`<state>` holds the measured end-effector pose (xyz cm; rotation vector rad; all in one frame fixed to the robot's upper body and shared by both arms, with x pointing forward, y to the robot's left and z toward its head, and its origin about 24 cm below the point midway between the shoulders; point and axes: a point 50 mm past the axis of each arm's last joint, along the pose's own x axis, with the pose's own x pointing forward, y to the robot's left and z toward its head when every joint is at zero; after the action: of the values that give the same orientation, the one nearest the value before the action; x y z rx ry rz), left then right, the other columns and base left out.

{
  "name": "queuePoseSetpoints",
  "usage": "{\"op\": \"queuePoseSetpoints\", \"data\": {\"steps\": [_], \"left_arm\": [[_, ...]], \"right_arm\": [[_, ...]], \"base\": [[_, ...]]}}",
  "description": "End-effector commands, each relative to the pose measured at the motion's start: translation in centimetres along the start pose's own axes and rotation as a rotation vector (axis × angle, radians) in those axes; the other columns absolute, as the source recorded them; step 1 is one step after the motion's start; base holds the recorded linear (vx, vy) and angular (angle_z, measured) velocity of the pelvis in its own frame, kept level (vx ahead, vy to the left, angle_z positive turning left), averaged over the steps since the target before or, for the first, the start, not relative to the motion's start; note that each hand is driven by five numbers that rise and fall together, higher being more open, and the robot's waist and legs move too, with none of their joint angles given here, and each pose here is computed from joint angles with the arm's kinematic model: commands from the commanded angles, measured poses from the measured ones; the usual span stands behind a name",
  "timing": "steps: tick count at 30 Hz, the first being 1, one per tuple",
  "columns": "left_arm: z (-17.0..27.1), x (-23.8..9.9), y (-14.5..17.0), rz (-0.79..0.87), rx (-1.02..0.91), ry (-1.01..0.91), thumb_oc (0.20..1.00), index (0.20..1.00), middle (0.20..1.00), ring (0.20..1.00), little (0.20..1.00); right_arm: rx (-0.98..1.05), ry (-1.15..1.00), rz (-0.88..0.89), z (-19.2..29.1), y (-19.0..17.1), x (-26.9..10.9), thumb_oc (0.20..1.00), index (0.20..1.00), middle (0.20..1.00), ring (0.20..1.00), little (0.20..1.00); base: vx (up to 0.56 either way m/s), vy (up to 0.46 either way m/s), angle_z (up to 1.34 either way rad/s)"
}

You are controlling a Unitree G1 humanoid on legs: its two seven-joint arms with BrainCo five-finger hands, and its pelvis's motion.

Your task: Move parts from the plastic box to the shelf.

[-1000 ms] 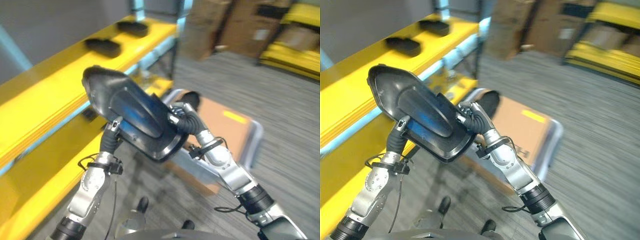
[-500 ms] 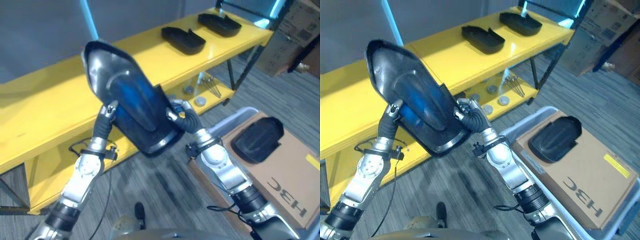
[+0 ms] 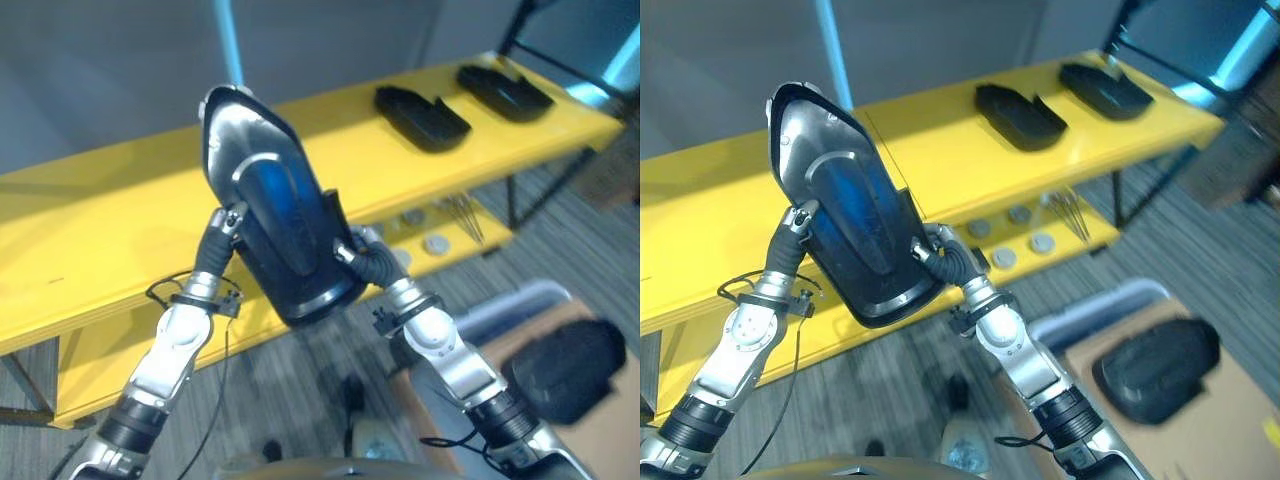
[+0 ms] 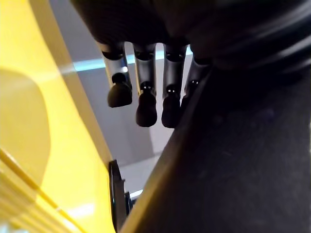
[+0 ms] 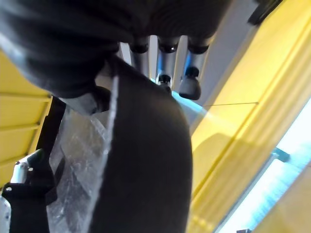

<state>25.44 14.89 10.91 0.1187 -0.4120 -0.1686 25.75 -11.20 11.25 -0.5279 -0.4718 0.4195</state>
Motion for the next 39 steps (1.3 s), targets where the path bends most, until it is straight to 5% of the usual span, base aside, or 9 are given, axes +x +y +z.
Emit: {"op": "queuePoseSetpoints", "data": {"steps": [1,2,14,23,30,39], "left_arm": [[3.9,1.7,0.4,-0.01,0.002,-0.226,0.2,0.2,0.2,0.2,0.2],[3.9,1.5,0.5,-0.005,-0.001,-0.221,0.2,0.2,0.2,0.2,0.2],[3.3,2.0,4.0,0.196,0.231,-0.207,0.2,0.2,0.2,0.2,0.2],[4.0,3.9,4.7,0.191,0.371,-0.229,0.2,0.2,0.2,0.2,0.2],[3.9,5.8,3.5,0.134,0.351,-0.235,0.2,0.2,0.2,0.2,0.2],[1.8,5.4,4.5,0.137,0.307,-0.101,0.2,0.2,0.2,0.2,0.2]], "right_arm": [[0.08,-0.33,0.138,5.5,1.2,0.5,0.834,0.834,0.834,0.834,0.834],[0.082,-0.326,0.152,5.5,1.3,0.4,1.0,1.0,1.0,1.0,1.0],[0.073,-0.172,0.047,2.7,-1.7,-1.5,1.0,1.0,1.0,1.0,1.0],[0.119,-0.032,-0.072,0.7,-1.8,-3.6,1.0,1.0,1.0,1.0,1.0],[0.127,0.079,-0.253,-1.3,-4.2,-6.2,1.0,1.0,1.0,1.0,1.0],[0.083,0.156,-0.252,-2.3,-5.7,-7.9,1.0,1.0,1.0,1.0,1.0]], "base": [[0.18,-0.253,0.32],[0.14,-0.225,0.27],[0.12,-0.002,0.38],[0.18,0.294,-0.23],[0.14,0.182,0.07],[0.17,-0.068,0.29]]}}
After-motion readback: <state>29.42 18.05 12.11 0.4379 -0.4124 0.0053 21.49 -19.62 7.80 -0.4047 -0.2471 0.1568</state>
